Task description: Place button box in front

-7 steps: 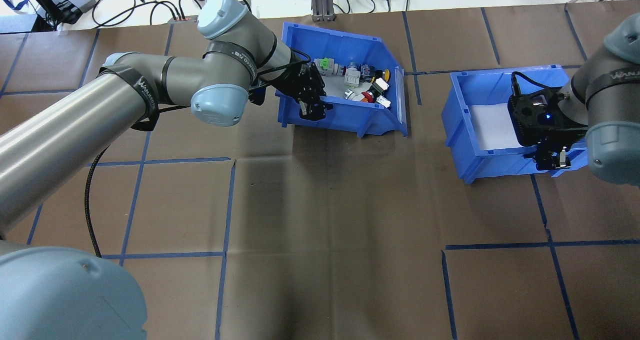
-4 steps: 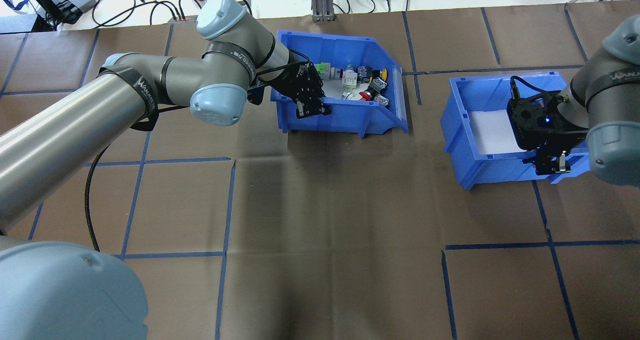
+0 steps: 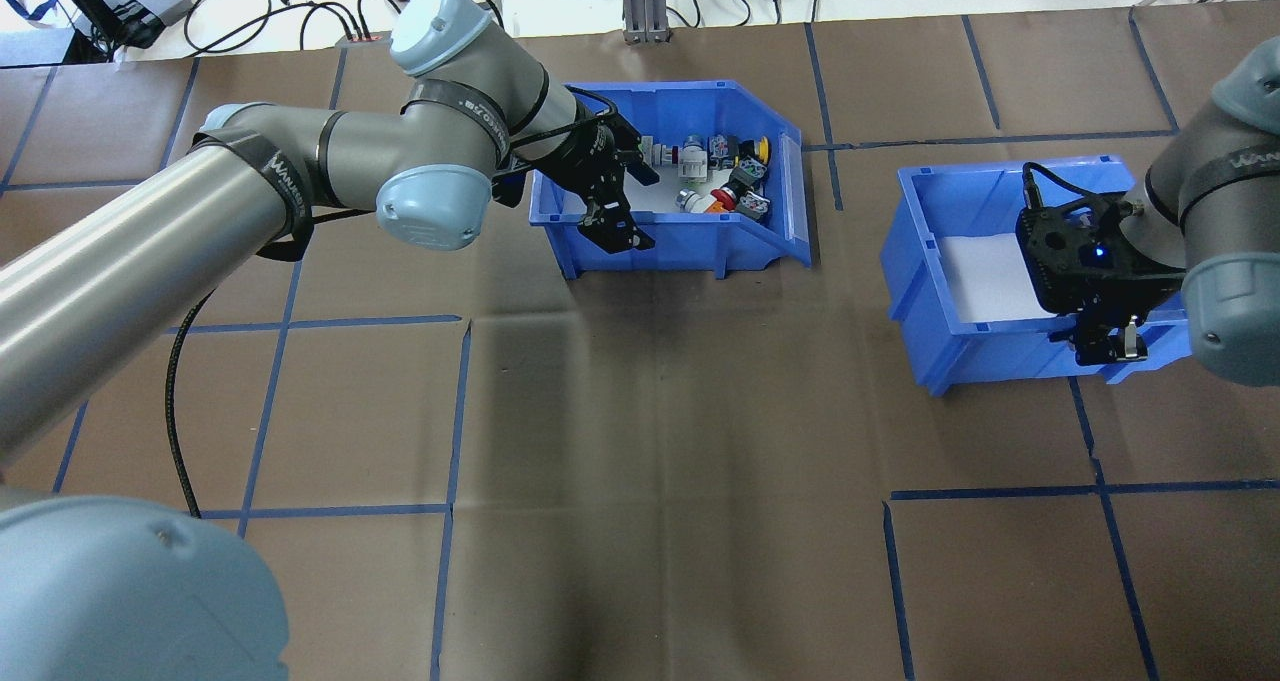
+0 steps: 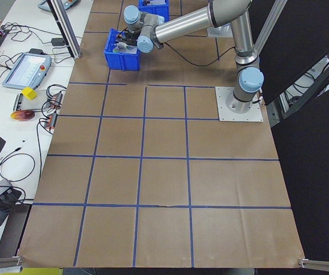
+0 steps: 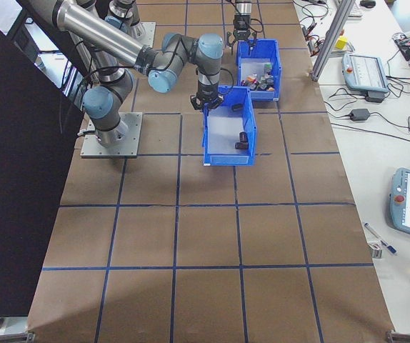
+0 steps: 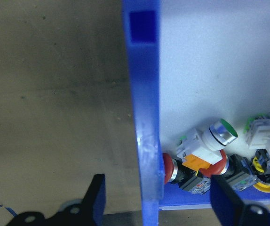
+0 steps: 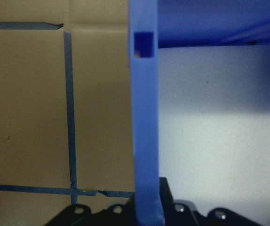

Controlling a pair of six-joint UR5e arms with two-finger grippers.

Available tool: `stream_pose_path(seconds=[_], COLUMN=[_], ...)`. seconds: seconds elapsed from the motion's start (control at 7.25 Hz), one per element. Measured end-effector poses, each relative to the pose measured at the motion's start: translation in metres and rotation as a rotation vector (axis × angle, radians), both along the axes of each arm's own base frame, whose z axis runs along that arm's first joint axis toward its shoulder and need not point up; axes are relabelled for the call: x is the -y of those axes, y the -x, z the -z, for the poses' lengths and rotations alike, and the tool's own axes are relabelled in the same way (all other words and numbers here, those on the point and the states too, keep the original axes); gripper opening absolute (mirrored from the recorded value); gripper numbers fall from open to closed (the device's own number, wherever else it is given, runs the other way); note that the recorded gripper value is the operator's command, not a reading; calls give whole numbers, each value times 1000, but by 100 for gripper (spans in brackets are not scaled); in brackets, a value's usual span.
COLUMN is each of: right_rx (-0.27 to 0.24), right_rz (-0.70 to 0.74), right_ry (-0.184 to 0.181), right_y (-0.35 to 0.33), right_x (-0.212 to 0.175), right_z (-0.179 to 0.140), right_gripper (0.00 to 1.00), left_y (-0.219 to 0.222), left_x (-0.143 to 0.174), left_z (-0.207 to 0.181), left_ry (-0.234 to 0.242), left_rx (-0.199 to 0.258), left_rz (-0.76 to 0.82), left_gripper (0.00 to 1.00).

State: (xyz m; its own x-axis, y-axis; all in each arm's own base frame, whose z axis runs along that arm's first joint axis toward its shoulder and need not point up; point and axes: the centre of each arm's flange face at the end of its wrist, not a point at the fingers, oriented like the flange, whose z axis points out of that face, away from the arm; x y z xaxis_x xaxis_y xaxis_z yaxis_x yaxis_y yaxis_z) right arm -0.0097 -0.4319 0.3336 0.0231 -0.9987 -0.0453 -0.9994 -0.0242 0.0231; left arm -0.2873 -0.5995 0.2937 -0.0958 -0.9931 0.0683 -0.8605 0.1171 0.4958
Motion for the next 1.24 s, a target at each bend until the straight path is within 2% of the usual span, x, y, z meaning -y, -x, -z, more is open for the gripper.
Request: stream_pose_path(seconds=[0.14, 0.28, 0.69, 0.83, 0.97, 1.1, 1.24], right_rx=[0, 0, 1, 4, 4, 1, -5], right_rz=[1, 4, 73, 87, 95, 98, 94], right_ry=[-6, -8, 10, 11, 12, 13, 15], right_y=[-4, -10, -25, -31, -43, -62, -88], right_x=[-13, -30, -62, -65, -67, -69, -74], right_z=[-2, 1, 3, 3, 3, 3, 3], right_gripper=[10, 10, 10, 10, 10, 10, 11], left_y=[-4, -12, -48, -66, -82, -91, -97], left_x=[-8, -18, -67, -86, -104, -122, -140], left_z=[-23, -47, -114, -134, -154, -177, -196], left_ry=[21, 72, 254, 269, 280, 318, 352], left_rx=[28, 104, 362, 434, 473, 490, 487], left_rz=[30, 132, 684, 882, 1063, 1213, 1327], left_gripper=[98, 98, 99, 99, 99, 99, 99])
